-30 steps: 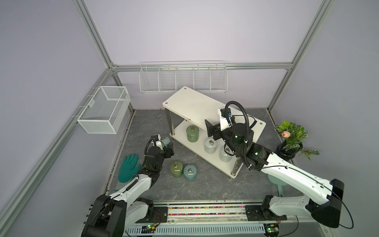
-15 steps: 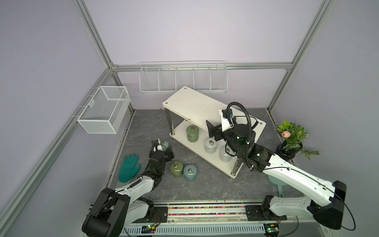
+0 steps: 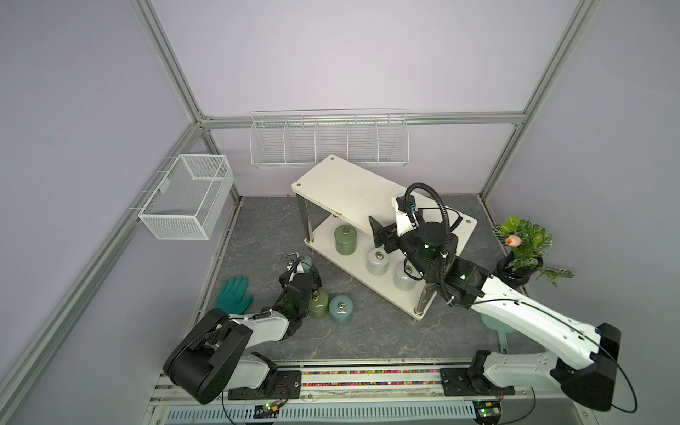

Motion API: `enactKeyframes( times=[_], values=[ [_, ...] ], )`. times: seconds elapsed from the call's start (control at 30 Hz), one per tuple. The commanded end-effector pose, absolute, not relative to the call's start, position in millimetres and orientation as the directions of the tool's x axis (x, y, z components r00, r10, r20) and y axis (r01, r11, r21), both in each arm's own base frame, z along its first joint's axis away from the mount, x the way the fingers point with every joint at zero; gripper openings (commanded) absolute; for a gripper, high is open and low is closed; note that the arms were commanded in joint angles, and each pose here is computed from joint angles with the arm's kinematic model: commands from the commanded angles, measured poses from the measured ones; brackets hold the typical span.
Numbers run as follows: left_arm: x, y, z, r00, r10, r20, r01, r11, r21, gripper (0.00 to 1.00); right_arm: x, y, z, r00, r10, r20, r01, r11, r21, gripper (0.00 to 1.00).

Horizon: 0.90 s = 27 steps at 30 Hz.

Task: Remove the tea canisters from the shelf
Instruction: Place the tea canister at the center of the board.

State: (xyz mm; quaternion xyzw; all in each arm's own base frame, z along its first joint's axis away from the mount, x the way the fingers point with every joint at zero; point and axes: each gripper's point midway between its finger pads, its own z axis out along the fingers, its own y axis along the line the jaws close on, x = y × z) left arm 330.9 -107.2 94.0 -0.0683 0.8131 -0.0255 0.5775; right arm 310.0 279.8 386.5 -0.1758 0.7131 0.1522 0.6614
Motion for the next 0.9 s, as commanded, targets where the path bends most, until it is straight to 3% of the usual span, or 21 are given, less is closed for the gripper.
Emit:
enactKeyframes(
  times=[0.0, 0.47, 0.87],
  values=[
    [344.8, -101.9, 126.3, -0.166, -0.220, -0.961, -0.167, 0.967, -0.192, 0.77, 309.7, 281.9, 351.0, -0.132, -0.157, -0.979, -0.465, 0.882, -0.079, 0.89],
    [350.6, -73.4, 128.0, -0.076, -0.250, -0.965, -0.375, 0.904, -0.205, 0.80, 320.2, 300.2, 343.2, -0.155, -0.196, -0.968, -0.473, 0.875, -0.101, 0.89],
    [360.1, -57.0, 102.9, -0.106, -0.278, -0.955, -0.514, 0.837, -0.187, 0.81, 322.5, 305.1, 338.9, -0.152, -0.212, -0.965, -0.479, 0.870, -0.115, 0.89]
  ],
)
